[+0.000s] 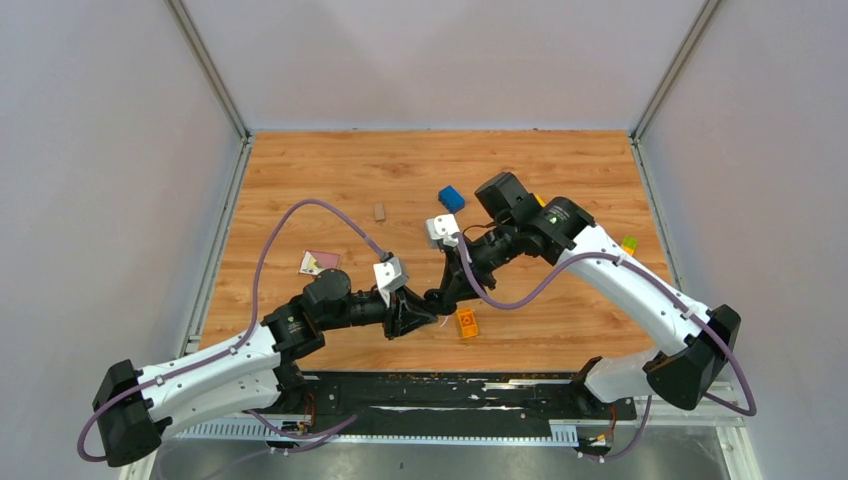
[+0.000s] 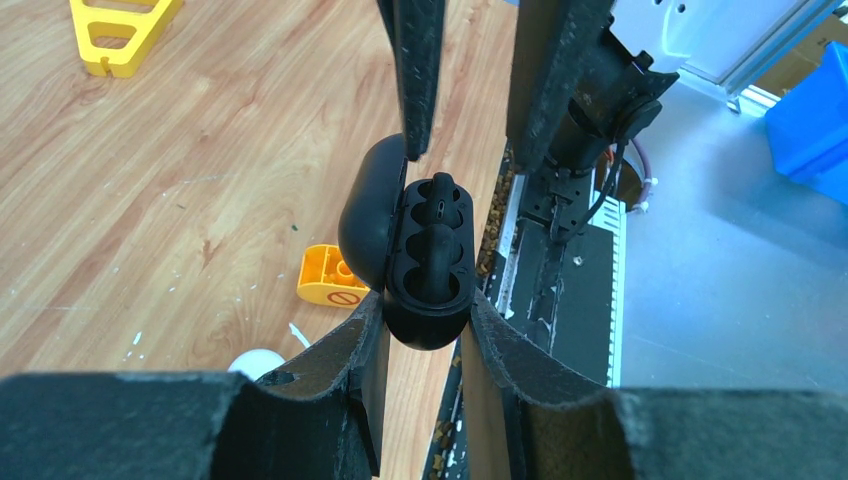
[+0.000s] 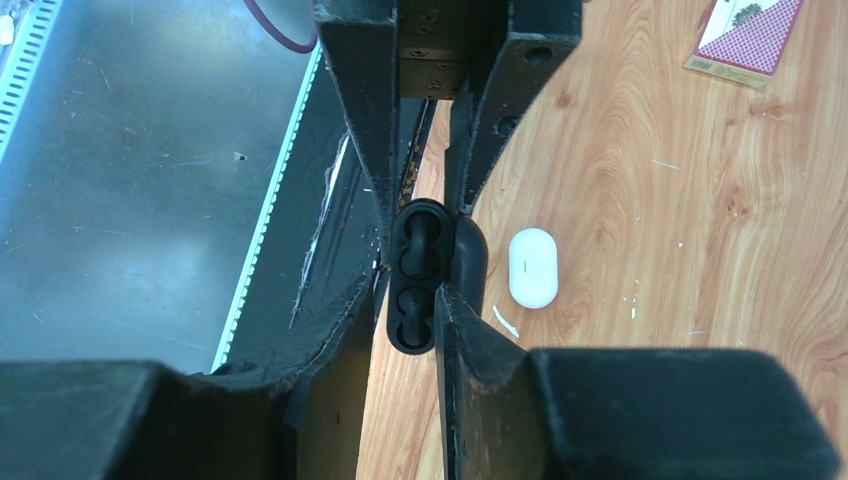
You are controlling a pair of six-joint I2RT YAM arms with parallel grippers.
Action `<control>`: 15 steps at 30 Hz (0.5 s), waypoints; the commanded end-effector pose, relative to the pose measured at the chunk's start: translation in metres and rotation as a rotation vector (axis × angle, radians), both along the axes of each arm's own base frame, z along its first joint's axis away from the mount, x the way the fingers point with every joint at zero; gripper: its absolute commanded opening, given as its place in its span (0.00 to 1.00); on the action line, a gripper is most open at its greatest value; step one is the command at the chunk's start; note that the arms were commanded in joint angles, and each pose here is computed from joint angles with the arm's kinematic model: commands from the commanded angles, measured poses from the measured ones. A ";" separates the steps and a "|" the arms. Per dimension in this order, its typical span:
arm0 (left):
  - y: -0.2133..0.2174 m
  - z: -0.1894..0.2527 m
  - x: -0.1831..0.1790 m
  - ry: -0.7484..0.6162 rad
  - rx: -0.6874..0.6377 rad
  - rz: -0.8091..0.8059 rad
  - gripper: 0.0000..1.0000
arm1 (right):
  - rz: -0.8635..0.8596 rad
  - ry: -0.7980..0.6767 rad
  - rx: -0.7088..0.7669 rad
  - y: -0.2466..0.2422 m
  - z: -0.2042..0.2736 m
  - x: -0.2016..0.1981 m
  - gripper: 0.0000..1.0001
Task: Insert the wireless bluetooth earbuds into the charging case
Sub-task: Adjust the earbud with the charging case.
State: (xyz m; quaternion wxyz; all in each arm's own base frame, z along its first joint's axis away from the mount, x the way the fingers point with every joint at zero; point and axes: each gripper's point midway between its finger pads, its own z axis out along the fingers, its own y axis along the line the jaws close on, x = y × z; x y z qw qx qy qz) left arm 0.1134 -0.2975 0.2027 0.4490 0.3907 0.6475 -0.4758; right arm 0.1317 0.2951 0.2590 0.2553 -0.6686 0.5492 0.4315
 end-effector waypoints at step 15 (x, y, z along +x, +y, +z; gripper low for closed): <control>-0.006 0.021 0.003 -0.004 -0.069 0.015 0.00 | 0.017 -0.093 0.004 0.017 0.012 0.005 0.25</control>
